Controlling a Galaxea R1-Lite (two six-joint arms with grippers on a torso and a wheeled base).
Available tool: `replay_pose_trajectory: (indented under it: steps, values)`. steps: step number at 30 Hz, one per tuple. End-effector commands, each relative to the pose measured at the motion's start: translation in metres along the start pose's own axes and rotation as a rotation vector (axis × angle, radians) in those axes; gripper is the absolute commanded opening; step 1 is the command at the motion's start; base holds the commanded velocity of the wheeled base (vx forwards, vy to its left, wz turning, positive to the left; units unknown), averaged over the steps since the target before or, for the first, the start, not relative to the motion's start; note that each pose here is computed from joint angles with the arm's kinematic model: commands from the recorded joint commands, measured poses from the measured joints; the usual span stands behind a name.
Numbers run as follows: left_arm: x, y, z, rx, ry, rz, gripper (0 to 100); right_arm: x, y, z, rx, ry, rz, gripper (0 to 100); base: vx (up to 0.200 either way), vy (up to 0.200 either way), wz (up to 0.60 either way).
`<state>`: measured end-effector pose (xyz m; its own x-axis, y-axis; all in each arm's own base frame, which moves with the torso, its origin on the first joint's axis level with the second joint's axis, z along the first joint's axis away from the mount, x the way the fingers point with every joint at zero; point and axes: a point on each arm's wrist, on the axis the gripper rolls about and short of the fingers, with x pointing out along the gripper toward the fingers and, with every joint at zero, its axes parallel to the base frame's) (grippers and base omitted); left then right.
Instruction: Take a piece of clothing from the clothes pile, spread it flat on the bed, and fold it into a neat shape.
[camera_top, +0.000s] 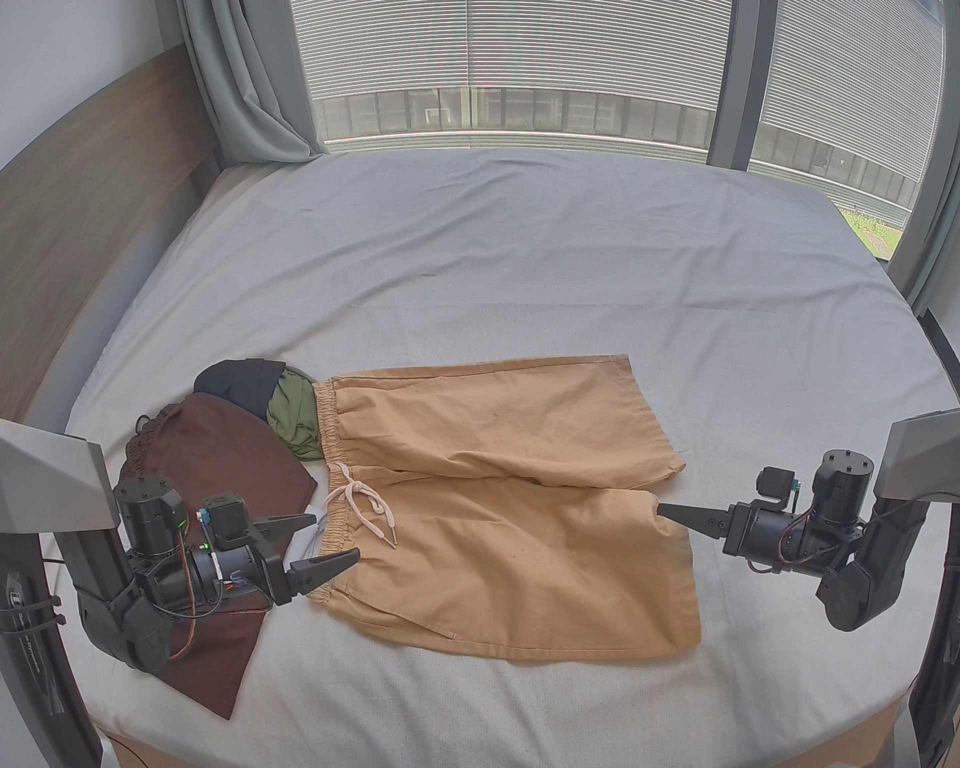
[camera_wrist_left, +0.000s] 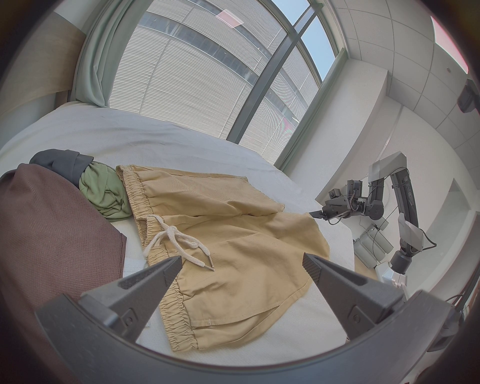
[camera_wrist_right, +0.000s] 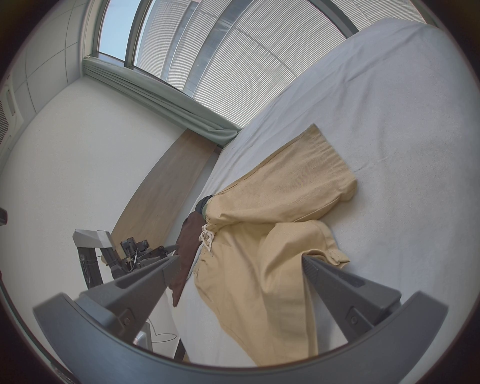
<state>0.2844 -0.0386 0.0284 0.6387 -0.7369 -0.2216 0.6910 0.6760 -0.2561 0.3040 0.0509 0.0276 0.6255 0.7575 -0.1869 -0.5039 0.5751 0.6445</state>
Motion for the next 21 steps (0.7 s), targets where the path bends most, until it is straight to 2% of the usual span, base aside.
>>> replay_pose_trajectory:
  steps: [1, 7, 18, 21]
  values:
    - [0.000, 0.000, -0.001, -0.001, 0.001, 0.000, 100, -0.004, -0.005, 0.005, -0.006, -0.024, -0.019, 100, 0.000, 0.000, 0.00]
    - [0.000, 0.000, -0.001, -0.001, 0.001, 0.001, 100, -0.010, -0.012, 0.007, 0.000, -0.038, -0.043, 100, 0.000, 0.000, 0.00]
    - [0.000, 0.000, -0.001, -0.001, 0.001, 0.001, 100, -0.002, -0.038, -0.022, 0.092, 0.042, -0.093, 100, 0.000, 0.000, 0.00]
    - [0.000, 0.000, -0.001, -0.001, 0.001, 0.000, 100, 0.003, -0.042, -0.028, 0.125, 0.042, -0.131, 100, 0.000, 0.000, 0.00]
